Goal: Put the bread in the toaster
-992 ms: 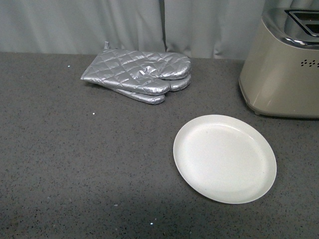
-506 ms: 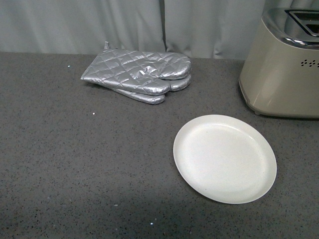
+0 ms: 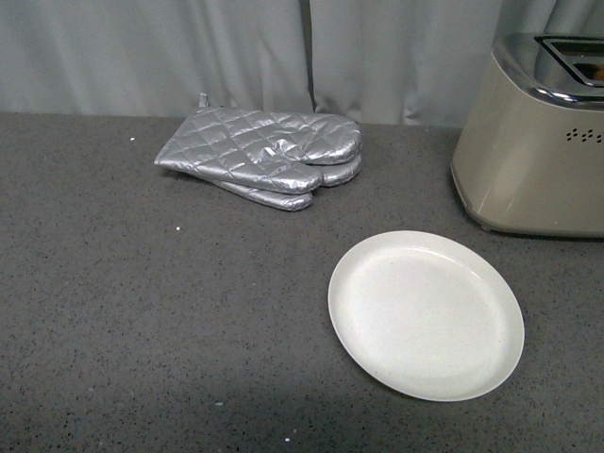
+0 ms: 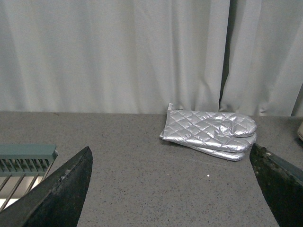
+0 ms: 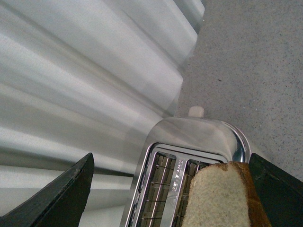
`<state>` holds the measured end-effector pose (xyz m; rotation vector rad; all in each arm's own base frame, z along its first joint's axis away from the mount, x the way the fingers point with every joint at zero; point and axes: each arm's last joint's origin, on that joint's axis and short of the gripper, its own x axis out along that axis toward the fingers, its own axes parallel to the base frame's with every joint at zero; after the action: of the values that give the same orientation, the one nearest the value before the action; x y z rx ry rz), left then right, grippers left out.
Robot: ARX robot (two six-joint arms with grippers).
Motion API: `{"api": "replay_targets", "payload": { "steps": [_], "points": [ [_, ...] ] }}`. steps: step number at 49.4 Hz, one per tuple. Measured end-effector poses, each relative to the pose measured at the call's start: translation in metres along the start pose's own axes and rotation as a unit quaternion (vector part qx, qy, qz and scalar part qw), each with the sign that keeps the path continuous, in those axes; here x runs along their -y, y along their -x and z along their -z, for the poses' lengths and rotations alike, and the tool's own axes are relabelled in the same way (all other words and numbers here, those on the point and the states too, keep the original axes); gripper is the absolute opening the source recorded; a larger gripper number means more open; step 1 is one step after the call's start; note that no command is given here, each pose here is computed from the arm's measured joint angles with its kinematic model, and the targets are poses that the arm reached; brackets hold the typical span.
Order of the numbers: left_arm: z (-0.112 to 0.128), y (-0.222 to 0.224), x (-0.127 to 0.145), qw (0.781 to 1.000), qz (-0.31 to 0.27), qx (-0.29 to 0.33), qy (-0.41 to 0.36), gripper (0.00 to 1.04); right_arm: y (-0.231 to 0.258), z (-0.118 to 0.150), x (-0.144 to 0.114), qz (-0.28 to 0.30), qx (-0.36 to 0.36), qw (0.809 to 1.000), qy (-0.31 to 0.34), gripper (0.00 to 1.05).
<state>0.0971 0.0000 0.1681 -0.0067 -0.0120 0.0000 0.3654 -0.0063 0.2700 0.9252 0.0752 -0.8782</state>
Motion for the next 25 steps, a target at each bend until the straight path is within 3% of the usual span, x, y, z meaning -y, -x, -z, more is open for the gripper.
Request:
{"api": "replay_targets", "payload": {
  "steps": [9, 15, 21, 25],
  "points": [
    [0.0, 0.0, 0.0, 1.0, 0.0, 0.0, 0.0, 0.98, 0.026, -0.01, 0.001, -0.078, 0.022, 0.996, 0.028, 0.95],
    [0.0, 0.0, 0.0, 1.0, 0.0, 0.0, 0.0, 0.98, 0.057, -0.013, 0.018, -0.124, 0.023, 0.99, 0.068, 0.95],
    [0.0, 0.0, 0.0, 1.0, 0.0, 0.0, 0.0, 0.98, 0.084, -0.007, 0.054, -0.156, 0.001, 0.982, 0.11, 0.95],
    [0.0, 0.0, 0.0, 1.0, 0.0, 0.0, 0.0, 0.98, 0.106, 0.01, 0.108, -0.162, -0.039, 0.971, 0.169, 0.95]
  ]
}}
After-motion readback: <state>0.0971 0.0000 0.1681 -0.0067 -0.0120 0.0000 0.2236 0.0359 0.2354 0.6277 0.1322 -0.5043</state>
